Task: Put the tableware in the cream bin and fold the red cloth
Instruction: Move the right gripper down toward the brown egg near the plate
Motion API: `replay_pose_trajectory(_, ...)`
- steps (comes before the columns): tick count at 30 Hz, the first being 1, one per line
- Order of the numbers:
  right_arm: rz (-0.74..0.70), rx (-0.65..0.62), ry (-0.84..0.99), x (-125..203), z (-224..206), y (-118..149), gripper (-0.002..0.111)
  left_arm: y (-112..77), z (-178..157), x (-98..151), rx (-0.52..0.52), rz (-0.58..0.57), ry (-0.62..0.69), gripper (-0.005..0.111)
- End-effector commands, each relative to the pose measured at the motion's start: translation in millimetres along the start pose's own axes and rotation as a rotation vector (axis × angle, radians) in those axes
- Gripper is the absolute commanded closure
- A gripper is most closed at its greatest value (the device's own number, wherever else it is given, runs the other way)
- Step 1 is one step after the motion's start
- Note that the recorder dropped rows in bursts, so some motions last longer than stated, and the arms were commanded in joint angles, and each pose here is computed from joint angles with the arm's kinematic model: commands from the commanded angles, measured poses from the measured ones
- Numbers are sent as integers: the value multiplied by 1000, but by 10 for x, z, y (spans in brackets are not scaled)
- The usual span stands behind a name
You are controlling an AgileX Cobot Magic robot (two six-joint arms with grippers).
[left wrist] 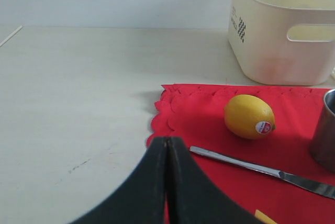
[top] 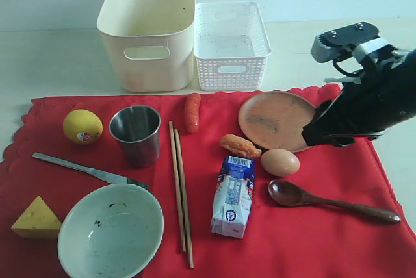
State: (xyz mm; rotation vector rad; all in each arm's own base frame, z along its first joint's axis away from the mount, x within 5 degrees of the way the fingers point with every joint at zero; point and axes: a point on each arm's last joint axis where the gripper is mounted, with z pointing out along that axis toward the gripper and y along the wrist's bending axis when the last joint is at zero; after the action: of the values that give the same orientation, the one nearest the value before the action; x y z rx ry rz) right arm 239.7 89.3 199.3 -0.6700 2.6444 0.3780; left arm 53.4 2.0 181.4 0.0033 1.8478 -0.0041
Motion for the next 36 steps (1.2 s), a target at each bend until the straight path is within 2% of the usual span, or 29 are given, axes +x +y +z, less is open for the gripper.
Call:
replay_pose_trajectory(1,-29,-46,48,-171,177,-38,56,-3,-1,4,3,-12,-7,107)
replay_pose_trajectory(7,-72,-85,97,-256,434,-68,55,-3,-1,4,3,-12,-7,107)
replay_pose_trajectory(11,-182,-99,117,-257,569,76,55,-3,-1,4,3,-12,-7,107)
replay_pose_trajectory(18,-271,-71,116,-271,747,215,55,-3,-1,4,3,-12,-7,107)
replay_pose_trajectory(24,-275,-10,113,-278,803,165,55,-3,-1,4,3,-12,-7,107)
replay_pose_trajectory(36,-265,-16,158,-219,946,137,55,-3,-1,4,3,-12,-7,107)
